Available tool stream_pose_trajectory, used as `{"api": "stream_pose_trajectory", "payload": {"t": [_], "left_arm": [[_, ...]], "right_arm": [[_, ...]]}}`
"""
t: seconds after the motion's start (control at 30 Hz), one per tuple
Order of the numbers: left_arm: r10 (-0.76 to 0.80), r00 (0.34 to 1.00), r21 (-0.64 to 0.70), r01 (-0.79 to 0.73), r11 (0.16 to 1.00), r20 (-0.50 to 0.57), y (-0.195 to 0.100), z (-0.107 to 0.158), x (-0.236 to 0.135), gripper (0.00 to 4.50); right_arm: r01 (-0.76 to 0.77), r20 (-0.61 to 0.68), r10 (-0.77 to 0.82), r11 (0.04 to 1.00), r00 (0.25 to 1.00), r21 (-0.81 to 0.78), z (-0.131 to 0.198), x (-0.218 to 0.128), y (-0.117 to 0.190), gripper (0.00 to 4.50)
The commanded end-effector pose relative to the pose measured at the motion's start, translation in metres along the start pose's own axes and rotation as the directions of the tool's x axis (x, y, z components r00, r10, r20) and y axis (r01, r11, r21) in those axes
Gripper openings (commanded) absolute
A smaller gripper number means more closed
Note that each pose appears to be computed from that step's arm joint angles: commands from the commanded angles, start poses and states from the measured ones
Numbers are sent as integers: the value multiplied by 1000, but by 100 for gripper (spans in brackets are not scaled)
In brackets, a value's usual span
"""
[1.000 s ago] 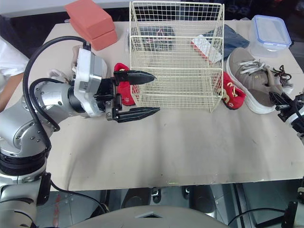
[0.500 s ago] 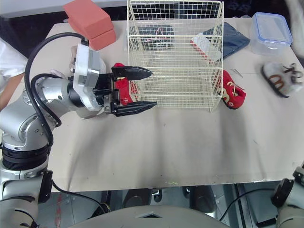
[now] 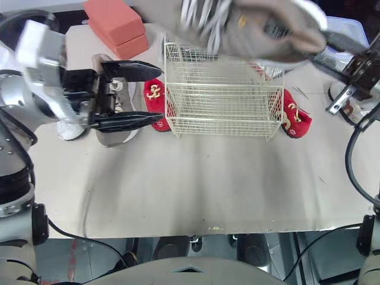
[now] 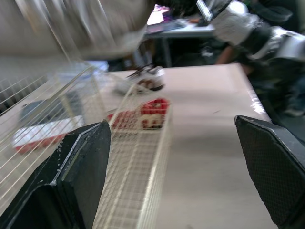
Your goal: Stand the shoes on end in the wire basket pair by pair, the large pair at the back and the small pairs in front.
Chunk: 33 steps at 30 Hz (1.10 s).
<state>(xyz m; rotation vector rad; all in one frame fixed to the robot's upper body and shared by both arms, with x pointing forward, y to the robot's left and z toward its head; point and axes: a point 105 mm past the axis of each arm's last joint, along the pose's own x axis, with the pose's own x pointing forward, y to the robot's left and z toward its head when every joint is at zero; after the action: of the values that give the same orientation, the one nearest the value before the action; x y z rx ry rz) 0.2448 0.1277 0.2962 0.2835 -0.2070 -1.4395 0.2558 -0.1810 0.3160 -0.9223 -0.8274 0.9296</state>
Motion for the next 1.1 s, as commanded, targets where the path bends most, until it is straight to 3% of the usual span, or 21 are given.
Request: {"api": "stream_pose_trajectory", "payload": {"t": [0.03,0.27,0.5,0.77,1.1], "left_arm": [[-74,996,19,73,997,45,-16,21,-3,450],[-112,992,-2,112,994,56,-23,26,-6,450],[-111,988,-36,108,993,-105,-24,-6,-2,450],[-104,952,14,113,994,-287,-15,-42,14,450],[-211,928,42,235,971,-308,-20,-46,36,450]], "right_arm": [[-70,80,79,991,994,-113,22,0,-4,3],[-320,96,342,929,935,-188,27,0,27,3],[-479,81,510,844,857,-241,28,10,42,3],[-550,100,591,790,801,-271,33,26,51,3],[-555,132,562,827,817,-85,37,43,51,3]]}}
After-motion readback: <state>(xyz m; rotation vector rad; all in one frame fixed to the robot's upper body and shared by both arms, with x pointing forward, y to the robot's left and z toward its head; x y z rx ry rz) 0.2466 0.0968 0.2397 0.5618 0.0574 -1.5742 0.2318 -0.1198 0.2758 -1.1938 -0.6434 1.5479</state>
